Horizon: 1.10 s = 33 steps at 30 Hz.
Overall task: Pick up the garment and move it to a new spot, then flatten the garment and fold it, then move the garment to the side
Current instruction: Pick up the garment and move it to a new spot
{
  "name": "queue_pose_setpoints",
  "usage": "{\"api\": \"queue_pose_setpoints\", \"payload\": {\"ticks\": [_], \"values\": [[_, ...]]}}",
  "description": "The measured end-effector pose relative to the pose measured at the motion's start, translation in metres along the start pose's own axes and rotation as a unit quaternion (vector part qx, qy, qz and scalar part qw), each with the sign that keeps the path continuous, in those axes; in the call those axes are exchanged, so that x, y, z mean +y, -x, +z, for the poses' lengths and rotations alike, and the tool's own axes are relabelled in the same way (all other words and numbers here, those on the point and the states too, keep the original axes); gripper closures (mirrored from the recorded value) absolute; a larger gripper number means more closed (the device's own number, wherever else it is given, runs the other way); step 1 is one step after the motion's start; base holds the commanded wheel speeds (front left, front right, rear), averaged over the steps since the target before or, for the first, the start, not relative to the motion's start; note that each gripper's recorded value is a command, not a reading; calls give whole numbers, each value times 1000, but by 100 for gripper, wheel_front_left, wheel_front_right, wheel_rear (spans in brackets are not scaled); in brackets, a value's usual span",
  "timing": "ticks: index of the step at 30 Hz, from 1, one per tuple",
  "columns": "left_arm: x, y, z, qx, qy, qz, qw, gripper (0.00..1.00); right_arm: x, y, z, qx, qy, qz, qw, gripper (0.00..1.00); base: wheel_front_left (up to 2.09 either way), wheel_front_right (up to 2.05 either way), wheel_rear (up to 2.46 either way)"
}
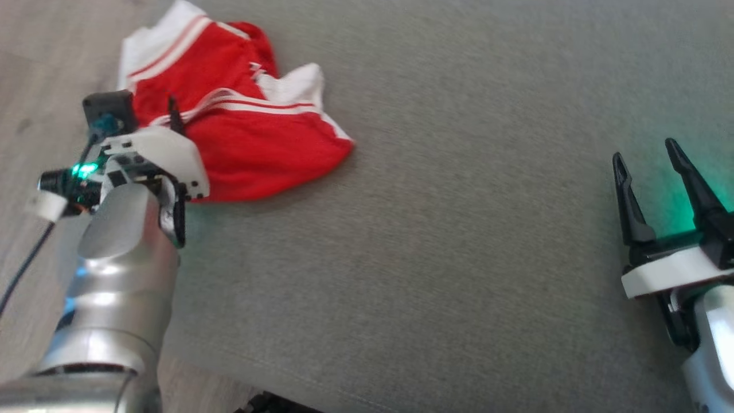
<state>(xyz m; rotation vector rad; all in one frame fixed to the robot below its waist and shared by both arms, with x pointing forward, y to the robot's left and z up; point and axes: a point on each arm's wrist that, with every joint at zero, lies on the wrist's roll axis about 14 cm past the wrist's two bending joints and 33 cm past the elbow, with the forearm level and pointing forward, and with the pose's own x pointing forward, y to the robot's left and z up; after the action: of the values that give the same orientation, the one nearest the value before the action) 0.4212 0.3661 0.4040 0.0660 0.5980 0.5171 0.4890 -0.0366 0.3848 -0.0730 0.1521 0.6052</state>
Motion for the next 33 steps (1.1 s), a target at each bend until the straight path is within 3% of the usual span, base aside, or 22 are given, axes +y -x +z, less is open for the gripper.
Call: {"api": "queue_pose_setpoints", "payload": {"ticks": [4,5,6,7,14,20,25,33], "values": [[-19,-10,-49,112,-8,-11,994,0,-16,3,-4,-3,-3,-20,1000,0,0,0,0],[-24,-12,-52,118,-11,-15,993,6,-19,4,-4,-3,-3,-25,1000,0,0,0,0],[-25,-14,-51,118,-14,-16,993,76,-22,4,-4,-4,-4,-30,1000,0,0,0,0],[-27,-17,-49,112,-17,-20,993,100,-24,6,-4,-4,-4,-33,999,0,0,0,0],[-21,-21,-2,-15,-26,-20,999,100,-26,15,-2,0,-3,-46,999,0,0,0,0],[-18,-5,91,-166,-48,-33,984,100,-7,31,22,-19,-17,-51,998,0,0,0,0],[-50,36,187,-301,-86,-81,946,100,-4,58,45,-41,-27,-79,996,0,0,0,0],[-126,138,295,-478,-98,-177,855,100,-17,133,53,-49,-34,-159,985,0,0,0,0]]}}
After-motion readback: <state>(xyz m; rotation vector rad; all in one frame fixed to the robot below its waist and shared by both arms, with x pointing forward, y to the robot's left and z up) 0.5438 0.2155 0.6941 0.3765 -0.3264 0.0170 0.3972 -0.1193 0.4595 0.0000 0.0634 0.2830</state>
